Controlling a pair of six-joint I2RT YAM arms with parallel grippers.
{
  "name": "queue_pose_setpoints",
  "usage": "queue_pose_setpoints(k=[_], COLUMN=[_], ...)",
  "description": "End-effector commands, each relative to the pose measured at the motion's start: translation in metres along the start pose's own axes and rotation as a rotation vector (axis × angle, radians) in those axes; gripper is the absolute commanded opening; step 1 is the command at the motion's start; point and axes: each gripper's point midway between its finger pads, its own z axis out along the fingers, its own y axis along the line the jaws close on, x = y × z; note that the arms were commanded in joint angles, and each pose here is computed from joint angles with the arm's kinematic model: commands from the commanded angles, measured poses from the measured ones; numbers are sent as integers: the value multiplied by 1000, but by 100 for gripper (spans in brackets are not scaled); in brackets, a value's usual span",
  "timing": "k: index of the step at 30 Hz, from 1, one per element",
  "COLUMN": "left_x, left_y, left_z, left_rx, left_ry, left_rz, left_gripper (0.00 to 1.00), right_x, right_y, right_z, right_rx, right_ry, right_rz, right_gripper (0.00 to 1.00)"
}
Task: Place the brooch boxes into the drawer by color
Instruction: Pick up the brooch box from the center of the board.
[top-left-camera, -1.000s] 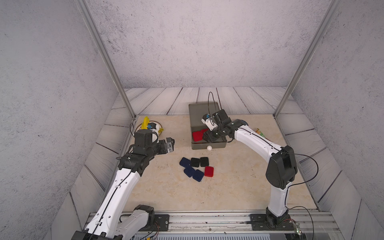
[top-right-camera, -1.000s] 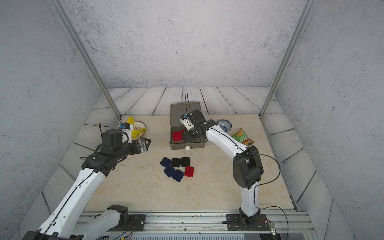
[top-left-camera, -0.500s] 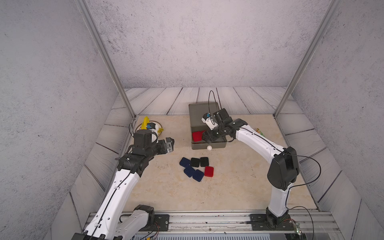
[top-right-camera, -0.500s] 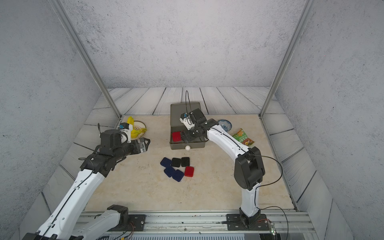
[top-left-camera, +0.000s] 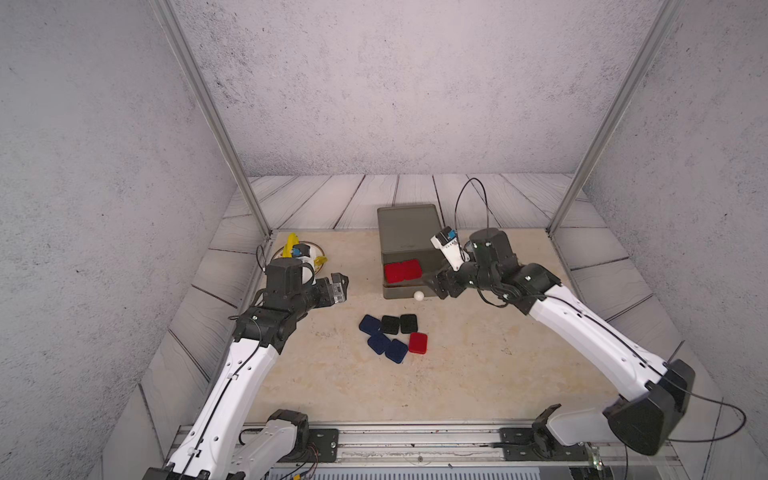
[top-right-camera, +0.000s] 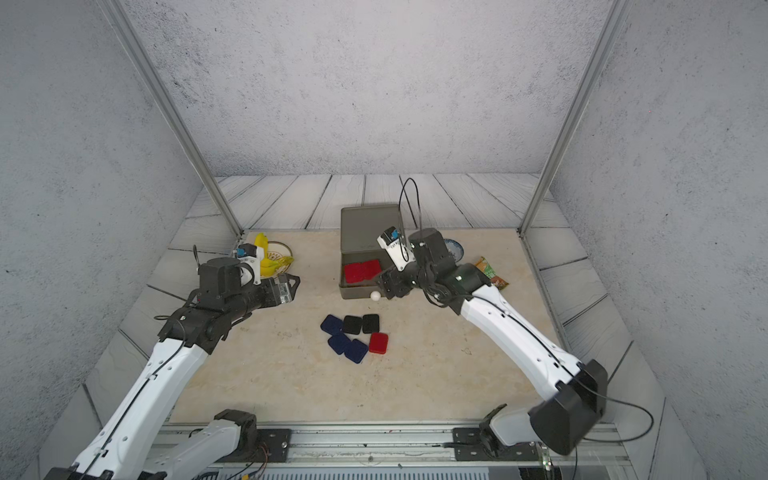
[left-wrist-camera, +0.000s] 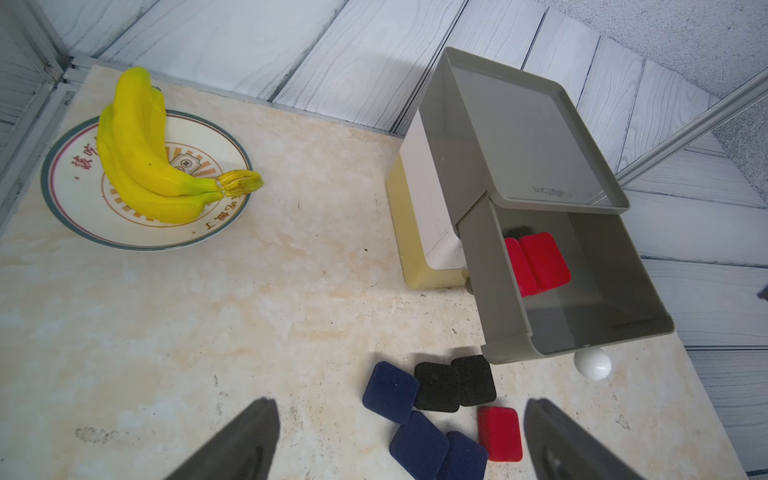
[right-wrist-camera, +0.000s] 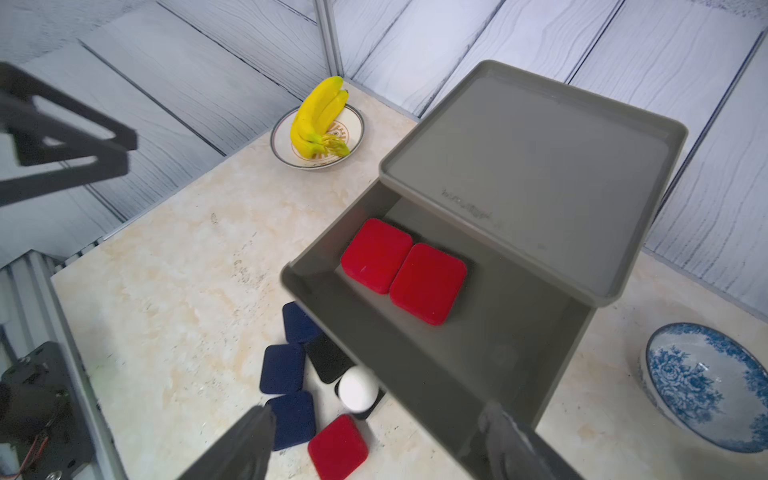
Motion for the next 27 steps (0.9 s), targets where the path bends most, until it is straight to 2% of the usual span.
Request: queue_pose_setpoints(k=[1,8,13,18,23,27], left_x=[-9,-11,-9,-7,-6,-6], left_y=[-11,-17,-19,-16,-15,-15], left_z=[-4,-2,-1,-3,-2,-2], left_rx=[39,64,69,52,50,46], left_ry=[-19,-28,-23,-24,-19,-19], left_rz=[7,-6,-10,-6,-2,3], left_gripper=[98,98,98,98,98,98], right_x=[31,121,164,185,190,196], right_y=[21,43,38,32,26,21], right_z=[-12,-8,22,54,84,104], right_rx=[-59,-122,-111,-102,-98,-91], right_ry=[-14,58,129,197,157,175], right_rz=[70,161,165,112,34,-14], right_gripper=[85,86,87,87,88,89])
